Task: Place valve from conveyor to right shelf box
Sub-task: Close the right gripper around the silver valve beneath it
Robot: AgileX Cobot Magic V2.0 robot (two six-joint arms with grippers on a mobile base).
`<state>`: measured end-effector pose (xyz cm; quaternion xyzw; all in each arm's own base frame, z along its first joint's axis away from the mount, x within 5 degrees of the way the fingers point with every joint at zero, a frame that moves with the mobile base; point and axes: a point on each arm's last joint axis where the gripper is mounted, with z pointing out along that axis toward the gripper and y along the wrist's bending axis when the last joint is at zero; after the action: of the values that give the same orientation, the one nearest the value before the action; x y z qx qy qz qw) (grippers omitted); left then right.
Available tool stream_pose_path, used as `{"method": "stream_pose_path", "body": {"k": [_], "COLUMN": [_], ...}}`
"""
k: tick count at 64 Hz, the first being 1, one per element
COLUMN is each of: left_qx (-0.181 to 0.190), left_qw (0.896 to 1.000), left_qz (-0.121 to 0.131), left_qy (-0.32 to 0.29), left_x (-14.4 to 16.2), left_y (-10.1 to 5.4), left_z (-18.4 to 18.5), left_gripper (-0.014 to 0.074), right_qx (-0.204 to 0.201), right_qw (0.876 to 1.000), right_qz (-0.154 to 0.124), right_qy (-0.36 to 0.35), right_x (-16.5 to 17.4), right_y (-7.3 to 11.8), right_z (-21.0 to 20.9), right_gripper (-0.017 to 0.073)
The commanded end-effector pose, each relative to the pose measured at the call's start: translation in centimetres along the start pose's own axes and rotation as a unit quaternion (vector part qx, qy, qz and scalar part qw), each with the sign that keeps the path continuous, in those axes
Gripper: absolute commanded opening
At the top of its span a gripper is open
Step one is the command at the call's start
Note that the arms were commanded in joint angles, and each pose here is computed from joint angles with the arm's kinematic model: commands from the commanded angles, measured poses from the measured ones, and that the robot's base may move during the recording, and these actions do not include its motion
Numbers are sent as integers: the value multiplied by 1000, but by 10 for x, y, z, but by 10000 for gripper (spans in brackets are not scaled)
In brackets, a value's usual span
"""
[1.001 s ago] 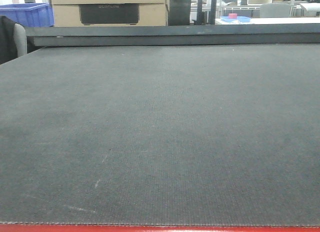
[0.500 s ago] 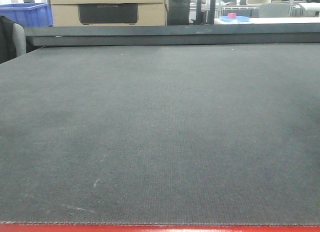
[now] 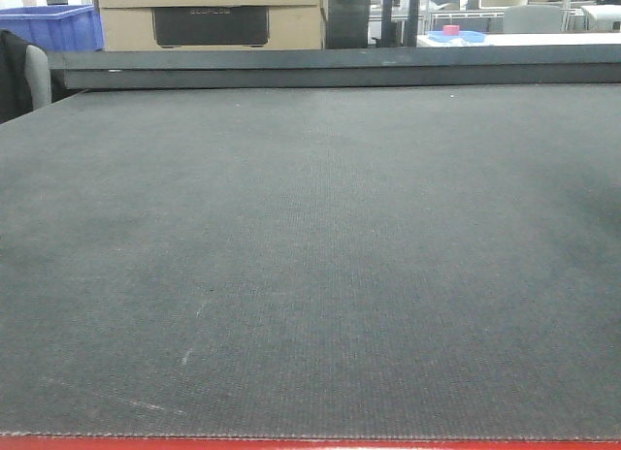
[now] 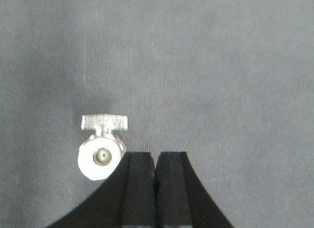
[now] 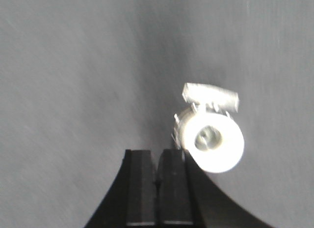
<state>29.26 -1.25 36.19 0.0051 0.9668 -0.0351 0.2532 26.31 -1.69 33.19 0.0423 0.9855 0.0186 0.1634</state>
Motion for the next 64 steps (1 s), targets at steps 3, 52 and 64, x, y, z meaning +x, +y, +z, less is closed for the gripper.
{"method": "stream_pose_path", "body": {"k": [3,52,64], "left_qx": [4,4,4], "left_qw": [1000,1000,1000], "left_qz": [-10,-10,-10], "left_qy": [6,5,7], "left_x": [-2,-3,-2], "left_y": [0,0,0], "left_z": [2,3,3], "left_gripper": [-111,-111,-111], "right_qx": [10,19,17], "right_qw": [1000,998,996], "right_qz": [-10,25,27], "right_qy": [24,54,80], "right_x": [-9,-20,-18], "right_y": [-4,-35,-37], "right_z": [11,46,74], "right_gripper": [-167,426,426]}}
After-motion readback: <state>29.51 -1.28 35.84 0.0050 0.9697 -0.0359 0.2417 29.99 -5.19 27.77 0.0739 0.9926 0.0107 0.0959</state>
